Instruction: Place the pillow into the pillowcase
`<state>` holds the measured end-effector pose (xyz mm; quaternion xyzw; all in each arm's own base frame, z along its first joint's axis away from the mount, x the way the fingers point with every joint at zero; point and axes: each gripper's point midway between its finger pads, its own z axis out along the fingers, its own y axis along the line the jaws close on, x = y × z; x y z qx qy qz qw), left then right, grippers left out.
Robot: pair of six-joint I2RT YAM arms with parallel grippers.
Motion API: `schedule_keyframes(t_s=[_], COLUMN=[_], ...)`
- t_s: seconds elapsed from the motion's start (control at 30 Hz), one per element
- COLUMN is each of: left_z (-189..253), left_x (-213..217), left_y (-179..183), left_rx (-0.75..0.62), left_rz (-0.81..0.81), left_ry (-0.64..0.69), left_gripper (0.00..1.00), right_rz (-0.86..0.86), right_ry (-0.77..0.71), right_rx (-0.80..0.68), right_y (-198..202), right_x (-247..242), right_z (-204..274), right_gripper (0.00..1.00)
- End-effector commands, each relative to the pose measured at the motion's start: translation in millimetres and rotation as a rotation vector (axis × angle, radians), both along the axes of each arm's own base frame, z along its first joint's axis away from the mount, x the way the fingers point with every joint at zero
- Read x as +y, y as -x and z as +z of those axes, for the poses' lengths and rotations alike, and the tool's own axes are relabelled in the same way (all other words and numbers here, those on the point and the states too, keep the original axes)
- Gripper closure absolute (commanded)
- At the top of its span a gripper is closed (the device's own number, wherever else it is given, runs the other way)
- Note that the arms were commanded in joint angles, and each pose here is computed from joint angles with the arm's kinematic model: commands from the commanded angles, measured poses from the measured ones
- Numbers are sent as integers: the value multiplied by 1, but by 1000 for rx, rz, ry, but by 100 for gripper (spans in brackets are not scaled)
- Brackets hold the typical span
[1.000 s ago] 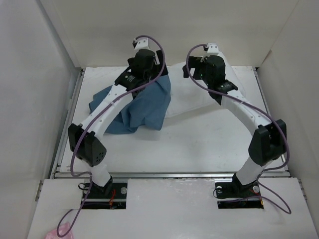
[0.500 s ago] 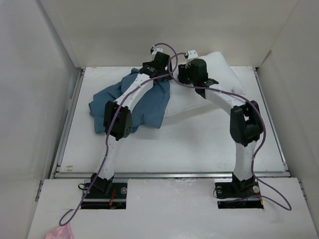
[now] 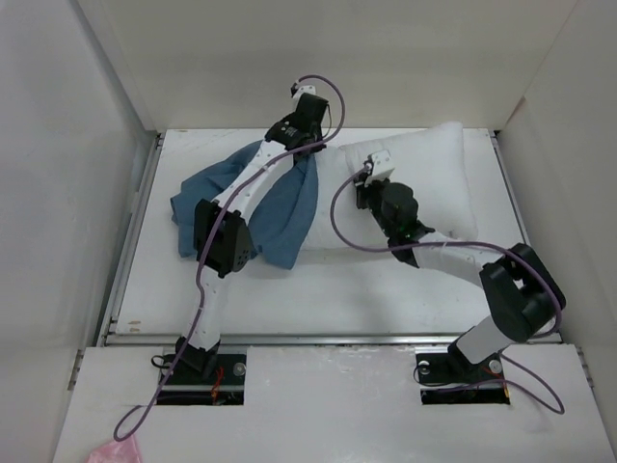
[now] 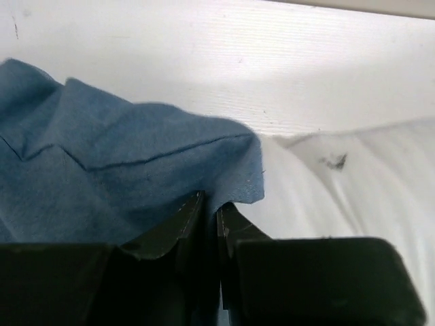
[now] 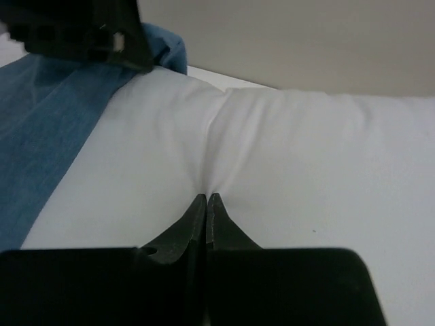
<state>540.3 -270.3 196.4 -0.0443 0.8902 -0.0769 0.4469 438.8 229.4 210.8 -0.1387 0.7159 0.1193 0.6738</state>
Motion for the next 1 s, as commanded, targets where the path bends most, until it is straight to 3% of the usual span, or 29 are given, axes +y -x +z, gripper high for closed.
schedule_keyframes(t_s=[0.0,0.2,0.37,0.47,0.53,0.6,0.63,0.67,0.73,0.77,0.8,0.83,0.87,0.97], left_z=[92,143,138,107,95,80,79,97,81,111,91,93,93,73], left_x=[-12,-48,-103,-128,-122,-101,-91,-77,-52,-37,-29,-21,-16,17], left_y=[23,58,100,121,121,123,124,131,144,159,167,175,188,225], left_rx=[-168,-257,-247,-173,-147,-101,-95,-112,-88,-135,-118,-131,-138,-109], left_rz=[-57,-180,-339,-405,-335,-235,-193,-134,-63,-51,-36,-31,-35,18], left_ry=[69,134,116,81,57,4,-8,30,10,75,87,109,132,197], left_gripper=[90,88,95,97,97,90,79,75,59,32,17,4,0,0], right_rz=[43,79,62,42,42,42,43,43,43,53,45,35,22,-16], right_ry=[-19,-55,-158,-208,-214,-174,-157,-154,-72,-70,-62,-19,-7,-61], right_rx=[-173,-196,-248,-269,-276,-230,-210,-206,-159,-157,-147,-115,-100,-92], right_y=[37,63,69,73,75,76,75,73,72,70,70,70,69,74], right_x=[21,32,29,22,20,19,20,22,21,25,23,20,18,8], right_z=[26,16,35,47,54,49,49,58,51,59,63,58,58,77], right_gripper=[100,100,100,100,100,100,95,86,49,29,0,0,0,0])
